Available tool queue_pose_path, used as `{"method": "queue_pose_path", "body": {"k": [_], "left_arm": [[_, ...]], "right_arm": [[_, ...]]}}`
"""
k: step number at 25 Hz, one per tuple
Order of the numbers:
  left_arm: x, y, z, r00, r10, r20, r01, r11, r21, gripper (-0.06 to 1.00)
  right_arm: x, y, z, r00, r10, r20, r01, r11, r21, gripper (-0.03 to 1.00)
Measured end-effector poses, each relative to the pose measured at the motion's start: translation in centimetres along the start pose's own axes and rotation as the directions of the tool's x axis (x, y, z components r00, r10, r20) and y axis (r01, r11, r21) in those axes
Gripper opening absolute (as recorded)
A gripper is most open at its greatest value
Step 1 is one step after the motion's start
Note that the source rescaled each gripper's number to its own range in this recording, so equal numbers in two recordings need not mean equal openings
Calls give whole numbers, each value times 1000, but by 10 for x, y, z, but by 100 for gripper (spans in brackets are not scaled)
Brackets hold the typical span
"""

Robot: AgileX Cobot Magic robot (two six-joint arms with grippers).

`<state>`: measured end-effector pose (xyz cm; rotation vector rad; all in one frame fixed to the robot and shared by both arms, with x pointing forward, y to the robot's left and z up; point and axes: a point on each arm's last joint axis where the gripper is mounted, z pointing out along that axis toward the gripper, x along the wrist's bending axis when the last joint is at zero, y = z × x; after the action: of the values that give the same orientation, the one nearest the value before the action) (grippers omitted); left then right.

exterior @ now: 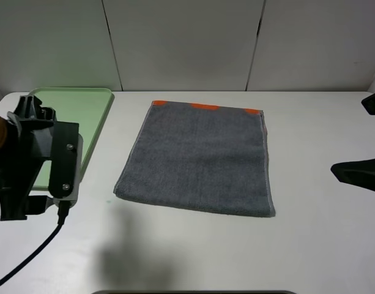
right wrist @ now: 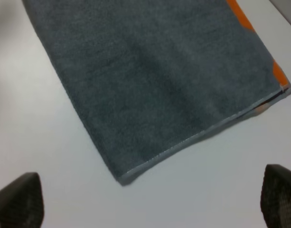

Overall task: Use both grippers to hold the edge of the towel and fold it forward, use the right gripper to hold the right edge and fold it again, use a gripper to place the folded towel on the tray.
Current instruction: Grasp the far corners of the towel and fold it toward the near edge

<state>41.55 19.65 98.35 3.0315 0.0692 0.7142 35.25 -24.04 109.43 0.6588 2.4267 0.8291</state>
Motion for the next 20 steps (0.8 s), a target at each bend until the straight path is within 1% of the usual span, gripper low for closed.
{"method": "queue_pose_path", "body": {"k": [6,9,13,20], "left_arm": [[4,13,27,996,88,-5,-88,996,-21,99],[3,19,41,991,136,3,-135,991,-23,99],[2,24,54,986,164,18,-163,986,-33,99],[-3,35,77,981,189,34,-185,978,-94,98]], "right_arm": [[0,0,0,1000,0,-1,0,1000,0,100],[0,0,0,1000,1,-1,-1,1000,0,100],[0,0,0,1000,1,-1,-1,1000,0,100],[0,0,0,1000,1,-1,-1,1000,0,100]]}}
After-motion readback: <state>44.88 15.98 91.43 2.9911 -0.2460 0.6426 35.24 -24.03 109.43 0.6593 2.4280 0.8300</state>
